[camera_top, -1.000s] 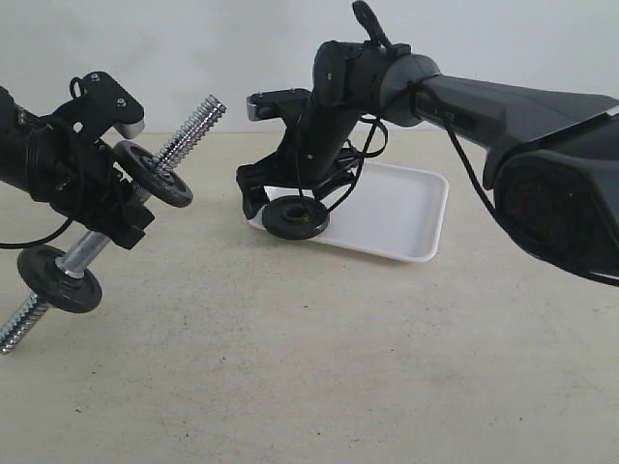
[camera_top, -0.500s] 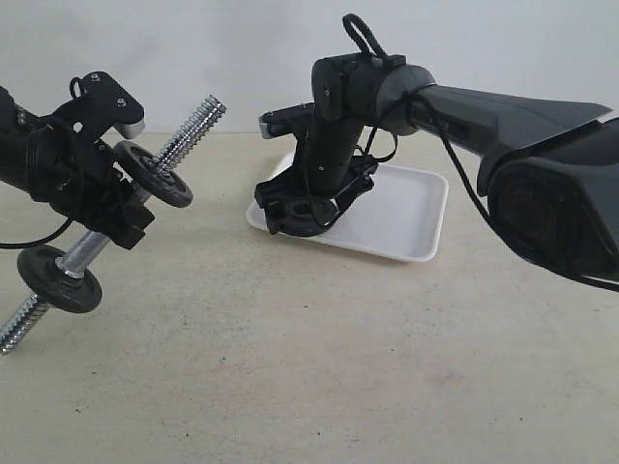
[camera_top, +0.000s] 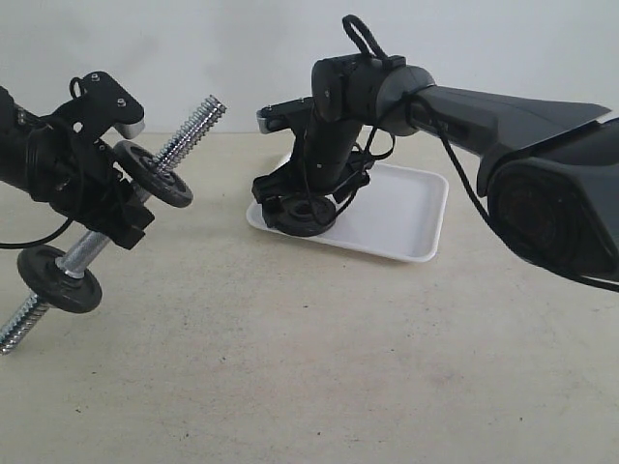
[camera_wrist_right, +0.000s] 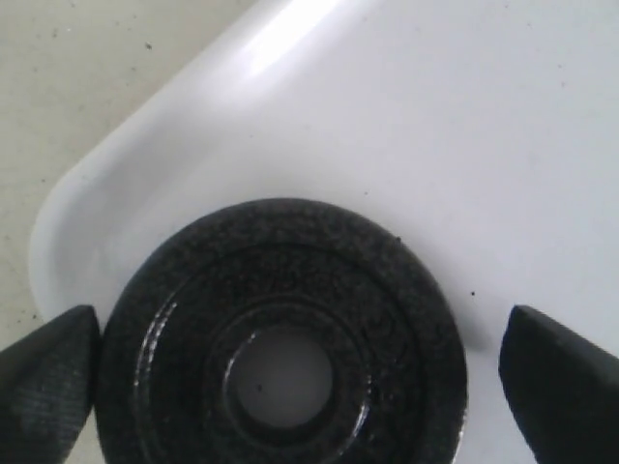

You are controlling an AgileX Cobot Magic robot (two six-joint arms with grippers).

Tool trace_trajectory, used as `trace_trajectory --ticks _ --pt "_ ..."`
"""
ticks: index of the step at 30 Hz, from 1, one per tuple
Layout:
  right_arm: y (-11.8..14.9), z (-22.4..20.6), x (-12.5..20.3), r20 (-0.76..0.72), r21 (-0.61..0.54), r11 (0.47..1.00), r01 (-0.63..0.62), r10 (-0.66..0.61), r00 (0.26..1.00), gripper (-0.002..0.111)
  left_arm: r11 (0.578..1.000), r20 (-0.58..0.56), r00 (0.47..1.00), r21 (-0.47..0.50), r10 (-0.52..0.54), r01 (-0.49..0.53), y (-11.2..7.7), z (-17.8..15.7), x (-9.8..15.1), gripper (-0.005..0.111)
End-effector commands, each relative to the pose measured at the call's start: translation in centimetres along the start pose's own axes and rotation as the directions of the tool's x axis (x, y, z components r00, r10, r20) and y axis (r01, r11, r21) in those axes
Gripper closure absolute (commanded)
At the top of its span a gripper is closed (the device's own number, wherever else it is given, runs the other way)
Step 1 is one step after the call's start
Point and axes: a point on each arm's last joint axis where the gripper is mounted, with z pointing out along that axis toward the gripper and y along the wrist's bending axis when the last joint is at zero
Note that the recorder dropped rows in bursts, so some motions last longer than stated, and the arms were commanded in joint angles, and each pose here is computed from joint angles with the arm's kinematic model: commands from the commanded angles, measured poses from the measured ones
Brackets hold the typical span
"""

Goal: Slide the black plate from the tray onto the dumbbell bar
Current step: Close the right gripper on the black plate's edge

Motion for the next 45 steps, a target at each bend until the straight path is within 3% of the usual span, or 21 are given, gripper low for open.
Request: trace_trajectory --ticks 1,19,34,45 --pt "-0.1 -0.2 -0.2 0.013 0.003 1.000 0.015 -0.015 1.000 0.005 0.993 0.132 0.991 -0.115 -0.015 0.031 1.2 -2.4 -2.0 0.102" --pt "0.1 -0.2 -0.1 0.007 -0.013 1.000 -0.002 0.003 1.000 0.005 0.993 0.133 0.991 -0.116 -0.015 0.031 1.3 -2.4 -2.0 0.102" --pt "-1.1 -0.2 0.2 -0.031 0.110 0.993 0.033 -0.030 0.999 0.005 0.993 0.131 0.991 -0.113 -0.015 0.030 1.2 -2.4 -2.0 0.102" --pt "-1.1 -0.2 0.0 -0.010 0.113 0.993 0.045 -0.044 0.999 0.005 0.993 0.130 0.991 -0.112 -0.016 0.030 1.2 -2.4 -2.0 0.102"
